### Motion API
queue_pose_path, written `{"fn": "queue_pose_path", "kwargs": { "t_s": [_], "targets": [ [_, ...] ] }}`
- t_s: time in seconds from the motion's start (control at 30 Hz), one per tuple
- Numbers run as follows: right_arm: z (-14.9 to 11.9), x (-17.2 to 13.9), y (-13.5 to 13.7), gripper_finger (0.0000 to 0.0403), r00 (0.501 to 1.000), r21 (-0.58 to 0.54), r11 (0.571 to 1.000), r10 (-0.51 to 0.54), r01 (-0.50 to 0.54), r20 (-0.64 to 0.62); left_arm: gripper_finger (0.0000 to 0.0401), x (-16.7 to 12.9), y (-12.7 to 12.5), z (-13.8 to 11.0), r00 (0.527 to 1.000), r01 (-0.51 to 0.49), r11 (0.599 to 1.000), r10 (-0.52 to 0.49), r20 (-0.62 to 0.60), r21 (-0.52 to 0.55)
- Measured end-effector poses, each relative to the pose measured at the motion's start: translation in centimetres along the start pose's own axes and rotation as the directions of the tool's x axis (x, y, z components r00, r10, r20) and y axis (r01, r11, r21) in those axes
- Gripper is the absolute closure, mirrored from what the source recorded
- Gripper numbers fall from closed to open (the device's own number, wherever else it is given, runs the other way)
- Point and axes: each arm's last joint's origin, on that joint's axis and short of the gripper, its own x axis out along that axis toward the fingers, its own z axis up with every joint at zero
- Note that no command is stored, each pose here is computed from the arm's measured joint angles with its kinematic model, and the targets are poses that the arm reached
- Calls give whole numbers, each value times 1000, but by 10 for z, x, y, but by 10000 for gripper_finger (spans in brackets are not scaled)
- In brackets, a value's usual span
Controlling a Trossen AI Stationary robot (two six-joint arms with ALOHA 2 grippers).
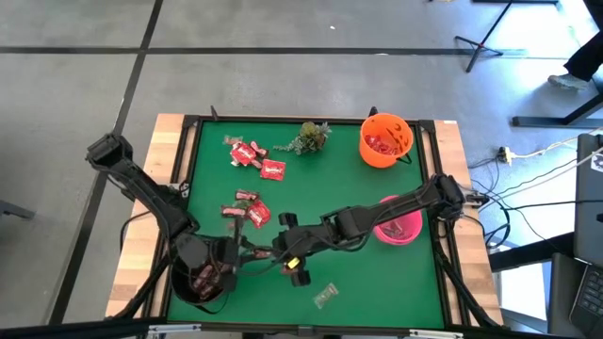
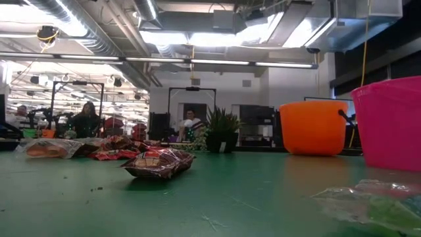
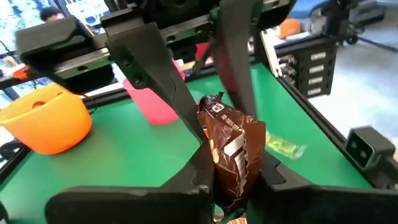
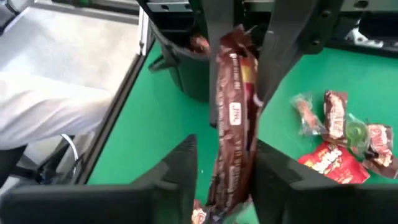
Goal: Sort candy
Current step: Put the brown chocolate bar into the black bucket
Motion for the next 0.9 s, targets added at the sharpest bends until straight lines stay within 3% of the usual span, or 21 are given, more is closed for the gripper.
{"fn": "queue_pose_path", "kwargs": {
  "t_s": [0.23, 0.33, 0.5, 0.6, 0.77, 0.9],
  "targets": [
    [13, -32, 1, 202, 999, 3, 1000, 24, -24, 45, 364, -23, 11, 21, 999, 31, 1000, -31, -8, 6],
    [20, -59, 3, 187, 997, 0, 999, 54, -54, 55, 363, -38, 16, 41, 992, 97, 995, -97, -81, 2],
    [30, -96, 13, 183, 991, -16, 998, 62, -61, 116, 363, -65, 25, 81, 944, 172, 977, -200, -262, -125],
    [29, -101, 23, 183, 992, -39, 998, 53, -49, 111, 363, -78, 27, 93, 892, 187, 958, -258, -370, -219],
    [23, -101, 39, 183, 997, -73, 997, 32, -26, 77, 363, -94, 19, 96, 786, 177, 890, -385, -484, -419],
    [17, -97, 48, 183, 999, -95, 995, -16, 20, 40, 368, -103, 6, 81, 652, 97, 865, -429, -626, -491]
  ]
}}
